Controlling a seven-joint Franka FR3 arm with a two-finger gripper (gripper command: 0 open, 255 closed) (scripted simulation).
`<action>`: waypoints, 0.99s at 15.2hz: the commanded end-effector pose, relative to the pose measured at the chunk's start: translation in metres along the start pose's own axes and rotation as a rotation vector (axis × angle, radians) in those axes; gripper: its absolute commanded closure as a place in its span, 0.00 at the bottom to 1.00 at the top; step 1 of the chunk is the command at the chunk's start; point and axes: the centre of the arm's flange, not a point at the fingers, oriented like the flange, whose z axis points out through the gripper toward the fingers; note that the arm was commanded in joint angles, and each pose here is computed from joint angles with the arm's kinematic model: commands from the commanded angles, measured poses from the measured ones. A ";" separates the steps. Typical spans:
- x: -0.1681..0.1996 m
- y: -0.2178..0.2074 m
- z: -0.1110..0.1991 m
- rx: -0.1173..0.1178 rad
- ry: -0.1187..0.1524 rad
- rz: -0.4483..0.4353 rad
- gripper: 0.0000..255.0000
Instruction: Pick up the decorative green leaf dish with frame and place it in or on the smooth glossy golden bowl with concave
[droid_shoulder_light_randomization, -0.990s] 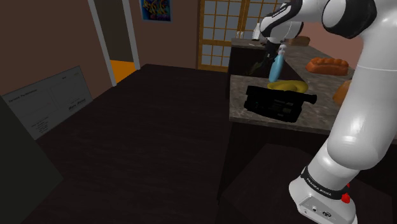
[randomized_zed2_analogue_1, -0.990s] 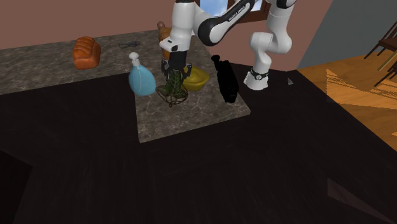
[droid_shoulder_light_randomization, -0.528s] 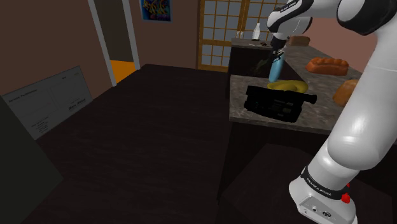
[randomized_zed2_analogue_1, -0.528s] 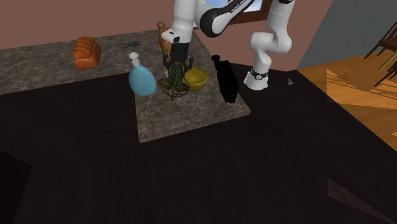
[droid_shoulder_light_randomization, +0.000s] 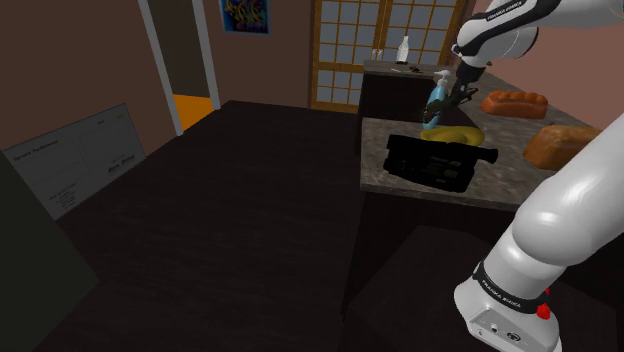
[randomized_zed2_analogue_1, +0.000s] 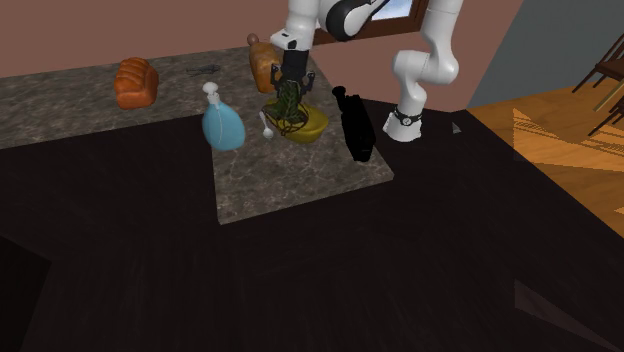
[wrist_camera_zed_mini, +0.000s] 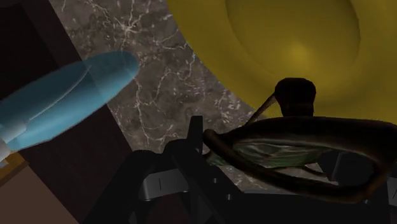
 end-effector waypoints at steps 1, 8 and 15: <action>-0.023 -0.012 -0.001 0.000 0.000 -0.004 1.00; -0.076 -0.034 0.004 0.000 0.000 -0.004 1.00; -0.081 -0.042 0.040 0.000 0.000 -0.004 1.00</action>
